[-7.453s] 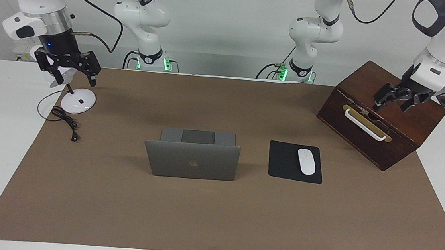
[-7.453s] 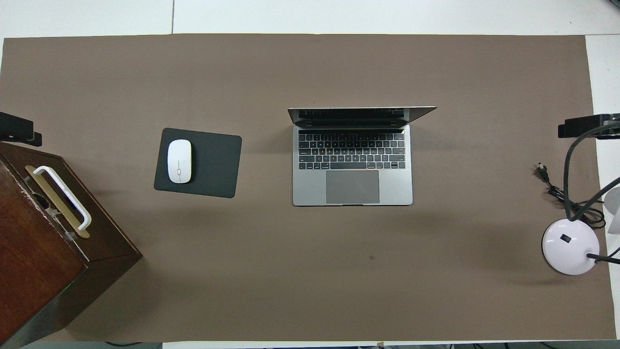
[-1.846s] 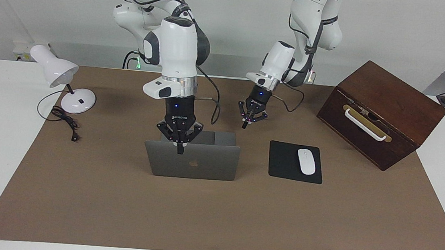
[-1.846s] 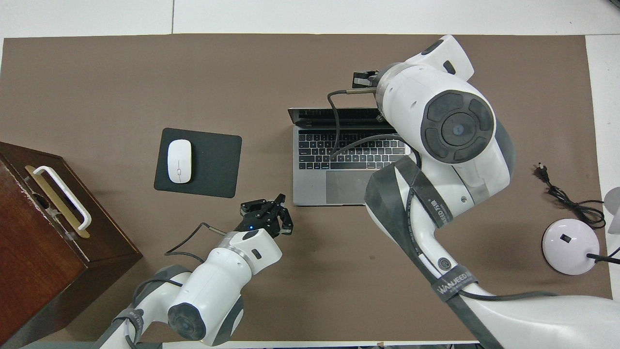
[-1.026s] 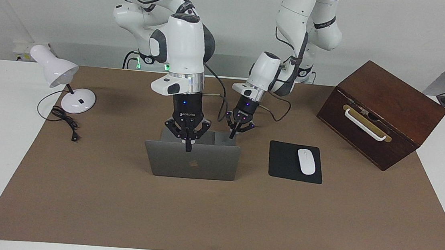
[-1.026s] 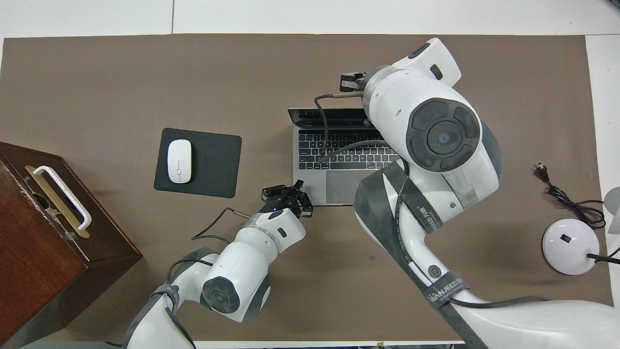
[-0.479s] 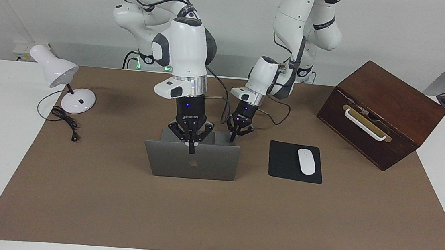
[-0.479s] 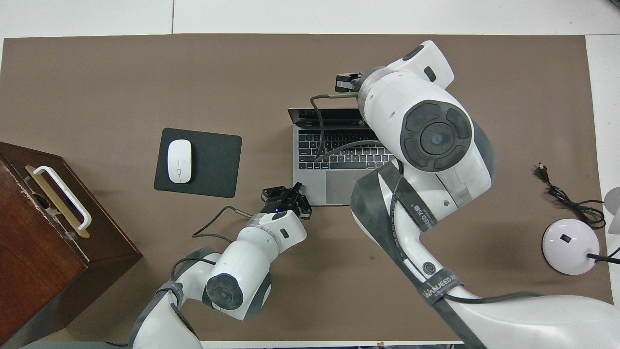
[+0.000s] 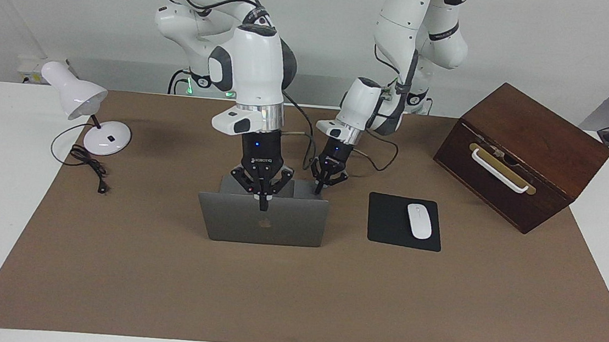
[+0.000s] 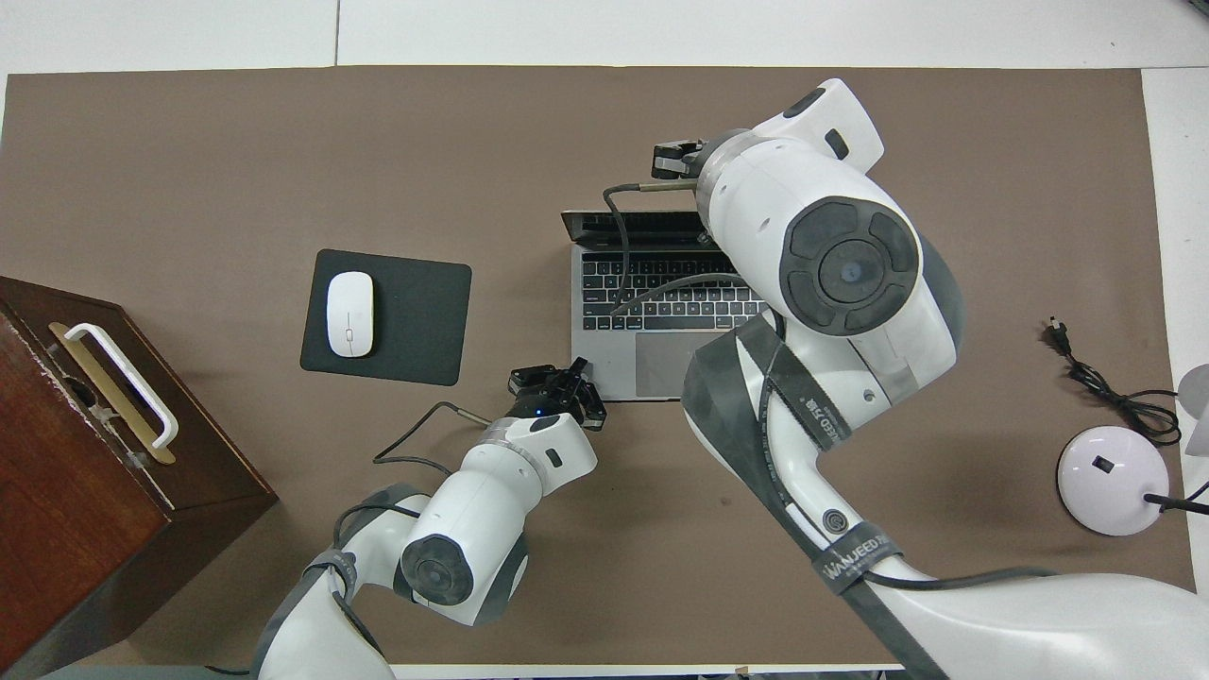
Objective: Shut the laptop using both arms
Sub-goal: 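Hold the laptop base with the left gripper and pull the screen forward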
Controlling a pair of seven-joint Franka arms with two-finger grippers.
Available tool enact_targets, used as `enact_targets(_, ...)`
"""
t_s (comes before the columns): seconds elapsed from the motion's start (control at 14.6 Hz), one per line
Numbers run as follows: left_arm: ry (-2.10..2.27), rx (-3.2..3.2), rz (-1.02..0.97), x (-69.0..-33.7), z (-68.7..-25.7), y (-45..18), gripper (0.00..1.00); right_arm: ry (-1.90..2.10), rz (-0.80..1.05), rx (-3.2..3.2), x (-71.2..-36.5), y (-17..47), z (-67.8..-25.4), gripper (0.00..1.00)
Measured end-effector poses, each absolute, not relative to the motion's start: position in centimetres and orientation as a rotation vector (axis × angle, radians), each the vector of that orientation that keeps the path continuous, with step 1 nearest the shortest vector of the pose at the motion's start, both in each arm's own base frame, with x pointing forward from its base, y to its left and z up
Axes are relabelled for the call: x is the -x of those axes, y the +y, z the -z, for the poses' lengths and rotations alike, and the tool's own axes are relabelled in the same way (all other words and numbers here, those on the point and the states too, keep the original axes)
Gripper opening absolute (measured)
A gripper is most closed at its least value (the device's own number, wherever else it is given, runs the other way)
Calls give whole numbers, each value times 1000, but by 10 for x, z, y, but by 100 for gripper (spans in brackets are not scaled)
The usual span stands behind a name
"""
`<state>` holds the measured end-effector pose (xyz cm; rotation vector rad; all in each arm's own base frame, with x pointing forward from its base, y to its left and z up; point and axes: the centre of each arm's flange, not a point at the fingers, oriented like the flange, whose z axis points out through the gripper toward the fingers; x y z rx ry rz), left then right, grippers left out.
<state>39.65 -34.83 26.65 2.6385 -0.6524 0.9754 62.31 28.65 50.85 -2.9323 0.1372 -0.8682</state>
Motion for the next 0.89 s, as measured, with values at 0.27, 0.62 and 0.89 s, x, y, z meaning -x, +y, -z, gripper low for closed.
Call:
enact_targets(0.27,-672,-2637,-980,-396,-266,-348,1,132,866,2928,-626,288,-501,1)
enact_targets(0.62,-686,-2635,-986,-395,-266,-348,1,124,843,2935,-632,291,-478,1)
enact_targets(0.89,-712,-2632,-993,-394,-266,-348,1,124,828,2942,-635,291,-466,1)
